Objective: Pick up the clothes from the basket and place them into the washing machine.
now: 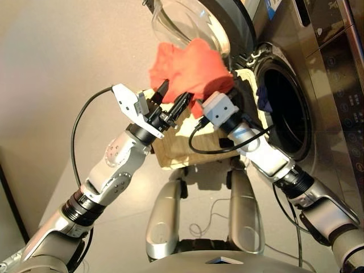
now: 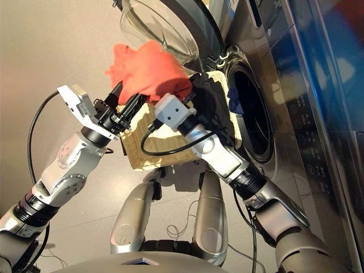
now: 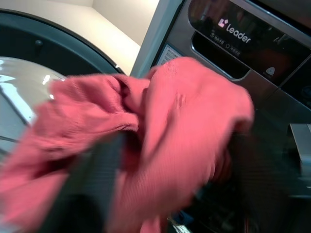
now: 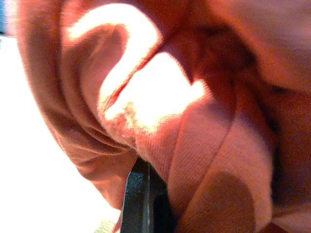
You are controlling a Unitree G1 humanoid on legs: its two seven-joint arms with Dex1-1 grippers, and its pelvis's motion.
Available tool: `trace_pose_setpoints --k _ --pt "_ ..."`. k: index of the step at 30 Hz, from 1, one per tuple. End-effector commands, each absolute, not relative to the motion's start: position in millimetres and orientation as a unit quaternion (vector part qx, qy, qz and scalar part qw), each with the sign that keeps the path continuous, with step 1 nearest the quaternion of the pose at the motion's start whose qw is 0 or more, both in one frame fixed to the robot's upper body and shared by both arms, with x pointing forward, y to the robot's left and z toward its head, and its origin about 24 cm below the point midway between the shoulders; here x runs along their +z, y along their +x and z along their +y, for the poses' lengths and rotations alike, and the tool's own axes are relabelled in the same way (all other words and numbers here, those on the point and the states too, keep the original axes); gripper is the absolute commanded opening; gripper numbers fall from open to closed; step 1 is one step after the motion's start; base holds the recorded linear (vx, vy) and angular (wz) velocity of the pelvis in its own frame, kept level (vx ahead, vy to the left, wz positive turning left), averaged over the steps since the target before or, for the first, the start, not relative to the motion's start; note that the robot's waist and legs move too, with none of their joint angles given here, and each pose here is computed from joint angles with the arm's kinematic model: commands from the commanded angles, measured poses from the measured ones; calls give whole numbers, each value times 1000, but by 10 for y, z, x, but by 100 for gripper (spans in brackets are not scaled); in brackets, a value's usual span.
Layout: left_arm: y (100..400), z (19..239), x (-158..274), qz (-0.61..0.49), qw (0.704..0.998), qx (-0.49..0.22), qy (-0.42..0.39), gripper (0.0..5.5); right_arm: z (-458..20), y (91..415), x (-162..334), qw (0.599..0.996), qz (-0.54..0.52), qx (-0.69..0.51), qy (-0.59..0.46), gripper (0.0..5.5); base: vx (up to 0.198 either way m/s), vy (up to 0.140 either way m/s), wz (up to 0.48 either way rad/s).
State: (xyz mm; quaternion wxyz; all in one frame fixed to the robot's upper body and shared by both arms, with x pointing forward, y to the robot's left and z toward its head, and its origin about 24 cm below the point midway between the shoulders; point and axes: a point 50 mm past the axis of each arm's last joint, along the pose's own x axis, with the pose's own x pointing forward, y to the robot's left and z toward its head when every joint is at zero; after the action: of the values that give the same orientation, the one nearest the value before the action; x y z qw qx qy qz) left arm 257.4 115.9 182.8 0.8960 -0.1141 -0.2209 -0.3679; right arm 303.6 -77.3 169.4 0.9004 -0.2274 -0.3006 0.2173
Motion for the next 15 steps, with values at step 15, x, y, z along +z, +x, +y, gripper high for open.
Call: trace_pose_setpoints --k 15 --pt "2435 1181 1913 -285 879 -369 -99 550 -917 3028 1631 915 -365 65 -160 0 0 0 0"
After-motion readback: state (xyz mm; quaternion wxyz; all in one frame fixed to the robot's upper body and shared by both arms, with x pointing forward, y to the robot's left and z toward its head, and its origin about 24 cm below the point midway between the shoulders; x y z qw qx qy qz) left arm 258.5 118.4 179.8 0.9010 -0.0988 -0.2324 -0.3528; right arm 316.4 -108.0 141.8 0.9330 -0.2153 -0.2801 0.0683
